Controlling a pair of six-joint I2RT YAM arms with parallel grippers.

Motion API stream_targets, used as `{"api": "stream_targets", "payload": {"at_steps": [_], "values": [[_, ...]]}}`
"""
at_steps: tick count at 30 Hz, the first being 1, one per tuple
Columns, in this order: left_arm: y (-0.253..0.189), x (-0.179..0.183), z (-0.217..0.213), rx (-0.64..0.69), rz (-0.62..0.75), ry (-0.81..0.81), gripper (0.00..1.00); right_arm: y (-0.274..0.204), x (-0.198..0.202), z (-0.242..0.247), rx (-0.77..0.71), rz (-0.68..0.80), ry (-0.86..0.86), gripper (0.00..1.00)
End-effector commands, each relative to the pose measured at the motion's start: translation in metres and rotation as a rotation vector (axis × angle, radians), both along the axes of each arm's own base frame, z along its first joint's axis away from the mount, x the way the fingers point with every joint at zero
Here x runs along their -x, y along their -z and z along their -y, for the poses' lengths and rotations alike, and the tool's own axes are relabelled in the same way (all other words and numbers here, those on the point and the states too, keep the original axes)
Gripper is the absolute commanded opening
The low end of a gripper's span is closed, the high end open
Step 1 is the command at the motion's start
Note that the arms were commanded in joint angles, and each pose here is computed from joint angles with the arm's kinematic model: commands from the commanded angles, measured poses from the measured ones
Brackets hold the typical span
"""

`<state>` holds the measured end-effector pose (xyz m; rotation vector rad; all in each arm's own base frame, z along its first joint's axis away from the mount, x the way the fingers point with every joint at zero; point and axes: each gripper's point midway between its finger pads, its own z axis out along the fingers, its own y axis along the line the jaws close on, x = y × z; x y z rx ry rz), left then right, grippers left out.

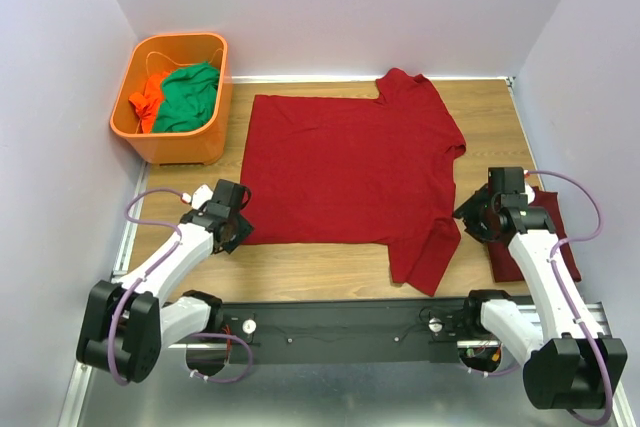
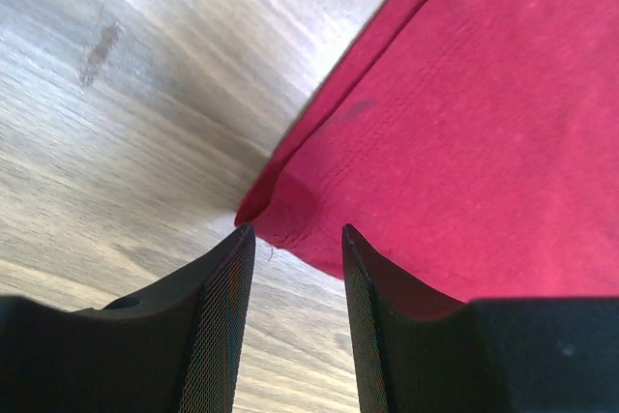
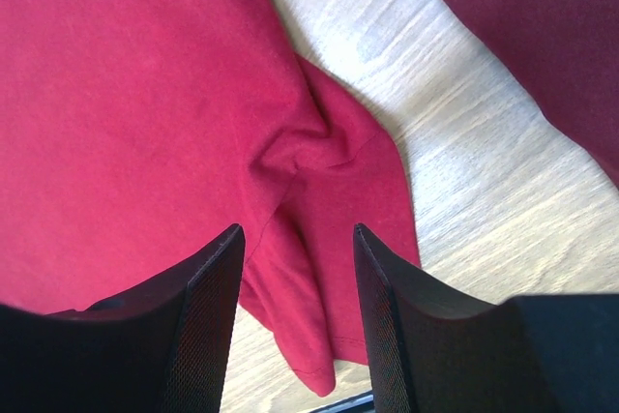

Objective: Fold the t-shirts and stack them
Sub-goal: Flatten the tshirt out

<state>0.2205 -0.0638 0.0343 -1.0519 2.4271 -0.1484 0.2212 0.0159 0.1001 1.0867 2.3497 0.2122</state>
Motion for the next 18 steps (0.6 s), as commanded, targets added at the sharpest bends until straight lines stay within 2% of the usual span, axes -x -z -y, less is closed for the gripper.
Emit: {"api": "stream_targets", "payload": {"at_steps": [1, 4, 6, 10, 12, 13, 18], "values": [[0.002, 0.002, 0.003, 0.017, -0.049, -0.010, 0.49, -0.010, -0.003, 0.006, 0.033, 0.010, 0.014, 0.56], [0.010, 0.002, 0.003, 0.007, -0.067, -0.001, 0.48, -0.006, -0.002, 0.006, 0.031, -0.003, 0.021, 0.56], [0.014, -0.001, 0.005, 0.012, -0.067, 0.008, 0.44, -0.003, -0.001, 0.005, 0.026, -0.012, 0.020, 0.56], [0.019, -0.012, 0.000, -0.024, -0.048, 0.022, 0.22, 0.006, 0.002, 0.005, 0.028, -0.046, 0.020, 0.57], [0.017, -0.020, -0.004, -0.039, -0.023, 0.008, 0.15, 0.010, 0.004, 0.005, 0.030, -0.060, 0.016, 0.57], [0.015, -0.024, -0.010, -0.046, -0.015, -0.004, 0.00, 0.015, 0.005, 0.005, 0.031, -0.075, 0.014, 0.57], [0.004, -0.034, -0.041, -0.110, 0.023, -0.095, 0.00, 0.033, 0.011, 0.002, 0.012, -0.130, 0.007, 0.57]]}}
